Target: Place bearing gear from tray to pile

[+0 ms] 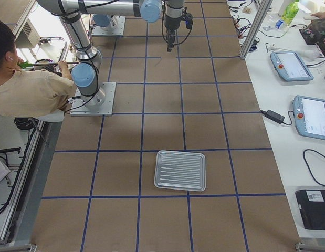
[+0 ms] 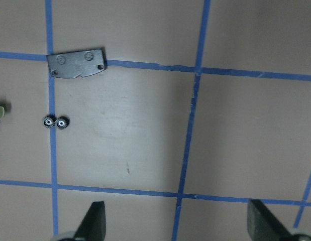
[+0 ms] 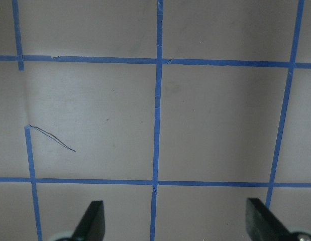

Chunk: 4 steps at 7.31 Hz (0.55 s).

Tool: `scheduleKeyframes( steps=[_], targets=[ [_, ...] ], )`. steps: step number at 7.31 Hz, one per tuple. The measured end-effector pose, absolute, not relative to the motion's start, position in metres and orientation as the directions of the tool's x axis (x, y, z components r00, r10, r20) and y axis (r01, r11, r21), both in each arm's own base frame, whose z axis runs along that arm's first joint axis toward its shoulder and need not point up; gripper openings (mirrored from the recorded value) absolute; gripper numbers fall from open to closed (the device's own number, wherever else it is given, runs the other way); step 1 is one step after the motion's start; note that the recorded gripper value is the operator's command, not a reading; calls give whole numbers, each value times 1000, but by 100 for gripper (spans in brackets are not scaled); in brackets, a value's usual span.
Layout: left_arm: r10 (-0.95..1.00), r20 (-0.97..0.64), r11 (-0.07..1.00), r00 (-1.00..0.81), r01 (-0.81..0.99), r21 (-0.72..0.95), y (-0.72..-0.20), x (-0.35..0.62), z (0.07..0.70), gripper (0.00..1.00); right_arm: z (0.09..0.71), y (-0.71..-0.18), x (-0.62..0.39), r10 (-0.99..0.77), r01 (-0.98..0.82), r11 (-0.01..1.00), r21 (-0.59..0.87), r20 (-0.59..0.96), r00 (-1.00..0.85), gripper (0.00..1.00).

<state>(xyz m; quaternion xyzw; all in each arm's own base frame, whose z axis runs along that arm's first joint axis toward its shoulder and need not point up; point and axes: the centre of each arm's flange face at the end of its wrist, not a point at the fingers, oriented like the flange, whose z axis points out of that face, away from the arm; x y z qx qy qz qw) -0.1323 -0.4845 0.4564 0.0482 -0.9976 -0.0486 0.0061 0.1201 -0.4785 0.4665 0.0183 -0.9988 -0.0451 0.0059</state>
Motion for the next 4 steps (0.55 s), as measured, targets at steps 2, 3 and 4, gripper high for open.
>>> scheduleKeyframes(
  steps=[2,3,4],
  targets=[
    [-70,22,997,-997,-69,37,-466,-157,487,100,466,-479,120,-37,-35,995,90,12,-999,100],
    [-62,23,998,-998,-61,23,-464,-160,489,100,466,-479,120,-37,-35,995,90,11,-999,100],
    [-40,24,999,-999,-40,10,-462,-160,493,100,466,-479,120,-36,-35,995,88,10,-999,100]
  ],
)
